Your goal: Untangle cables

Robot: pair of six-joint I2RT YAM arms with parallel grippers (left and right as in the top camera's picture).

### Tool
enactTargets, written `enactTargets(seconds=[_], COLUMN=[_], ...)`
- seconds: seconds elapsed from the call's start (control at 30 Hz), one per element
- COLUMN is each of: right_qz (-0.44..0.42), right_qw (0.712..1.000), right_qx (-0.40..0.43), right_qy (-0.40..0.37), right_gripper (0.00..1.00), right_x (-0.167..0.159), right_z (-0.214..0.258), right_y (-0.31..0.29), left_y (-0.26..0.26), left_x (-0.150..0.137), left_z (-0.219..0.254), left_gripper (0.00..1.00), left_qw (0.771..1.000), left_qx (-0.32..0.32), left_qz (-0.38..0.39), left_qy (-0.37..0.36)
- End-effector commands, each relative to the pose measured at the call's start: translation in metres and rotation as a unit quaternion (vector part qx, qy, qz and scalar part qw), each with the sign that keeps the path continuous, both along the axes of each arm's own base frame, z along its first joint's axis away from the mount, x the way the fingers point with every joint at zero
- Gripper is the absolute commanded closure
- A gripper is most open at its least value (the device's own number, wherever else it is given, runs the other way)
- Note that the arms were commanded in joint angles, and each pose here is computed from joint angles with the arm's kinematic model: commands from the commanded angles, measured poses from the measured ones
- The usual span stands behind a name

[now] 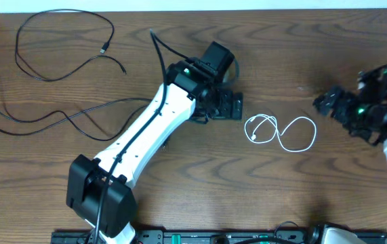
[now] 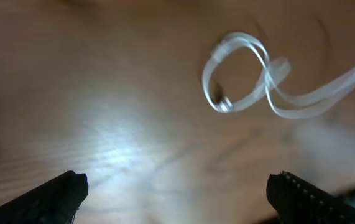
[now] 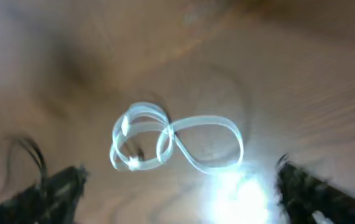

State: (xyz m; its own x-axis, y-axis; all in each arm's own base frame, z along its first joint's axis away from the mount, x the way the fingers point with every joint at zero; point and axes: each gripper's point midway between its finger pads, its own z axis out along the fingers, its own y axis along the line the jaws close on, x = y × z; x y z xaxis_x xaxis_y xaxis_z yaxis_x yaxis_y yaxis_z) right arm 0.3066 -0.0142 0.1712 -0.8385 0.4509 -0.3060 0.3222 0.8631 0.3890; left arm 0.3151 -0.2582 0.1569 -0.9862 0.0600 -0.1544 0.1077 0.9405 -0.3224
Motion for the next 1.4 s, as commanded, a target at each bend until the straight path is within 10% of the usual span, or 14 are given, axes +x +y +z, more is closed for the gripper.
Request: enactTargets(seconds=[0.0, 0.53, 1.37], right_qz=[0.088, -0.019, -0.226], right_qw=[0.996, 0.986, 0.971], right_qx=[-0.010, 0.160, 0.072], right_qy=[0.032, -0.037, 0.000], right_gripper=[0.01, 0.04, 0.12], right_x=[-0.015, 0.022, 0.027], right_z=[-0.039, -0.068, -0.093], right_y=[0.018, 0.050, -0.008], left_y=[0.029, 0.087, 0.086], left_x=[0.020, 0.016, 0.018], left_z=[-0.005, -0.013, -0.013], left_gripper=[0.02, 0.02, 0.02], left_qw=[0.997, 0.988, 0.990], left_qx=[0.035, 0.098, 0.098], left_qz=[0.071, 0.117, 0.101], left_qy=[-0.007, 0.035, 0.028])
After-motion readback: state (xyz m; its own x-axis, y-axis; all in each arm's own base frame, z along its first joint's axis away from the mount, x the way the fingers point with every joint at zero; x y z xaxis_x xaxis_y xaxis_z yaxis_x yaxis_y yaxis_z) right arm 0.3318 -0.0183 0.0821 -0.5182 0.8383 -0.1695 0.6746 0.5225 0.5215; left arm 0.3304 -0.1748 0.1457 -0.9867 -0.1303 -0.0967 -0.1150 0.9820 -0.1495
